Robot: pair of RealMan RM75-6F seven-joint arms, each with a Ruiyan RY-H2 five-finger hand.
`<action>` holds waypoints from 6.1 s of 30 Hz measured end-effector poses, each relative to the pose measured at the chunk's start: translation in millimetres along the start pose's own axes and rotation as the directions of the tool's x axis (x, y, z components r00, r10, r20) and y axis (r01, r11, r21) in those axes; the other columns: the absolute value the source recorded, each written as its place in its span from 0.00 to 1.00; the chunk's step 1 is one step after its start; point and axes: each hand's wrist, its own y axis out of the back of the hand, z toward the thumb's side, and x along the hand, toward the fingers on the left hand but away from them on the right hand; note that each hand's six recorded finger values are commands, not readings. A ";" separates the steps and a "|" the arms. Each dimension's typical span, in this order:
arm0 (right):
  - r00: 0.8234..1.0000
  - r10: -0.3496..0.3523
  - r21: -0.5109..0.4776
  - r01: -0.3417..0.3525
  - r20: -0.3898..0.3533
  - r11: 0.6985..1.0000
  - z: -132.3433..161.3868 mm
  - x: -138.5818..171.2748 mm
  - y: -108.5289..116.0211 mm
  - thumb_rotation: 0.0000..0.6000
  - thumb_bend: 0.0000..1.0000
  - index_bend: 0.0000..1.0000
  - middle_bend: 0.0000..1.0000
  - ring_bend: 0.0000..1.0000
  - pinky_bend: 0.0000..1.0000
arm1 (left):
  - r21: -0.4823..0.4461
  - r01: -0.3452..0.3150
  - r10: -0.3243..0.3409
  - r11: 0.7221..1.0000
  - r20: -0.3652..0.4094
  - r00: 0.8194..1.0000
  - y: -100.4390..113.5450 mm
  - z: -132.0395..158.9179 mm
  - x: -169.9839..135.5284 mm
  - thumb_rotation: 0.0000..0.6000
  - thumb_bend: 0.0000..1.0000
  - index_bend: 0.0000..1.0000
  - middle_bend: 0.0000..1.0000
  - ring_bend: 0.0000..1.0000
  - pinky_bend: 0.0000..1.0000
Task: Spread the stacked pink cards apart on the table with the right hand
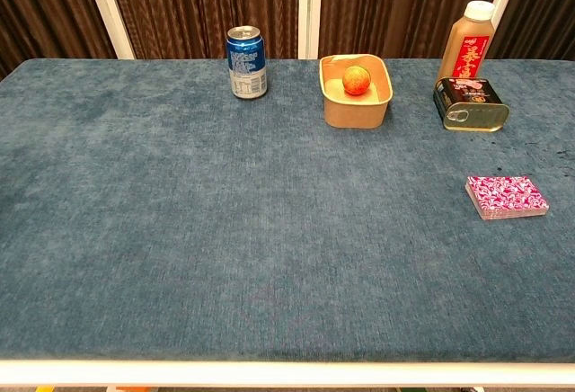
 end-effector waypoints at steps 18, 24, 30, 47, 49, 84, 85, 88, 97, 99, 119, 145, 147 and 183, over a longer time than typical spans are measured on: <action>0.986 0.121 0.137 -0.105 -0.117 0.985 29.9 -27.8 -10.0 1.00 0.11 0.18 0.17 0.64 0.77 | -0.004 0.016 -0.016 1.000 -0.015 1.000 -4.5 -5.3 -3.3 1.00 0.00 0.18 0.16 0.02 0.18; 0.984 0.139 0.153 -0.122 -0.107 0.981 37.7 -40.8 -14.0 1.00 0.11 0.22 0.20 0.67 0.77 | -0.005 0.016 -0.016 1.000 -0.016 1.000 -4.7 -5.9 -3.7 1.00 0.00 0.18 0.16 0.02 0.18; 0.979 0.182 0.162 -0.167 -0.086 0.973 48.1 -55.7 -25.7 1.00 0.11 0.26 0.23 0.68 0.77 | -0.007 0.021 -0.021 1.000 -0.021 1.000 -5.8 -7.7 -4.3 1.00 0.00 0.18 0.16 0.02 0.18; 0.972 0.227 0.130 -0.219 -0.056 0.967 73.2 -82.4 -49.5 1.00 0.13 0.26 0.24 0.69 0.77 | -0.020 0.029 -0.030 0.999 -0.032 0.999 -8.5 -12.4 -5.3 1.00 0.00 0.18 0.16 0.02 0.19; 0.971 0.232 0.132 -0.223 -0.055 0.966 75.7 -84.2 -51.6 1.00 0.13 0.26 0.24 0.69 0.77 | -0.020 0.028 -0.029 0.999 -0.032 0.999 -8.5 -12.6 -5.3 1.00 0.00 0.18 0.16 0.02 0.19; 0.970 0.238 0.137 -0.230 -0.044 0.963 85.7 -92.9 -63.1 1.00 0.17 0.29 0.30 0.69 0.77 | -0.024 0.031 -0.032 0.999 -0.052 0.998 -9.6 -18.3 -7.0 1.00 0.00 0.18 0.16 0.02 0.19; 0.970 0.238 0.137 -0.230 -0.044 0.964 85.8 -93.1 -63.0 1.00 0.17 0.29 0.30 0.69 0.77 | -0.025 0.029 -0.031 0.999 -0.052 0.998 -9.2 -18.4 -6.9 1.00 0.00 0.18 0.16 0.02 0.18; 0.971 0.238 0.140 -0.230 -0.041 0.963 85.5 -93.7 -63.4 1.00 0.18 0.30 0.32 0.69 0.77 | -0.024 0.029 -0.031 0.999 -0.052 0.998 -9.1 -18.5 -7.4 1.00 0.00 0.18 0.16 0.02 0.18; 0.972 0.231 0.142 -0.224 -0.037 0.964 86.2 -95.2 -63.9 1.00 0.20 0.33 0.33 0.69 0.77 | -0.026 0.031 -0.032 0.999 -0.054 0.998 -9.1 -19.0 -7.5 1.00 0.00 0.18 0.16 0.02 0.18; 0.973 0.228 0.141 -0.221 -0.038 0.965 86.4 -95.3 -63.5 1.00 0.20 0.34 0.34 0.69 0.77 | -0.026 0.032 -0.033 0.999 -0.054 0.998 -9.3 -19.1 -7.4 1.00 0.00 0.18 0.16 0.02 0.19; 0.978 0.203 0.121 -0.198 -0.037 0.973 86.8 -95.5 -55.3 1.00 0.23 0.41 0.40 0.70 0.77 | -0.030 0.038 -0.040 0.999 -0.054 0.998 -10.3 -18.9 -7.3 1.00 0.00 0.18 0.16 0.02 0.18; 0.959 0.189 0.172 -0.154 -0.209 0.973 208.3 -112.3 -40.9 1.00 0.22 0.42 0.40 0.71 0.78 | -0.040 0.025 -0.028 0.999 -0.068 0.997 -4.6 -24.7 -9.3 1.00 0.01 0.18 0.16 0.02 0.18; 0.958 0.191 0.173 -0.155 -0.212 0.973 216.4 -113.3 -43.9 1.00 0.22 0.42 0.40 0.71 0.78 | -0.042 0.024 -0.027 0.999 -0.071 0.997 -4.3 -26.2 -10.0 1.00 0.00 0.18 0.16 0.02 0.18; 0.972 0.210 0.176 -0.189 -0.109 0.966 159.8 -112.4 -27.4 1.00 0.15 0.26 0.24 0.70 0.77 | -0.045 0.045 -0.048 0.998 -0.067 0.997 -7.9 -27.2 -11.2 1.00 0.01 0.18 0.16 0.02 0.19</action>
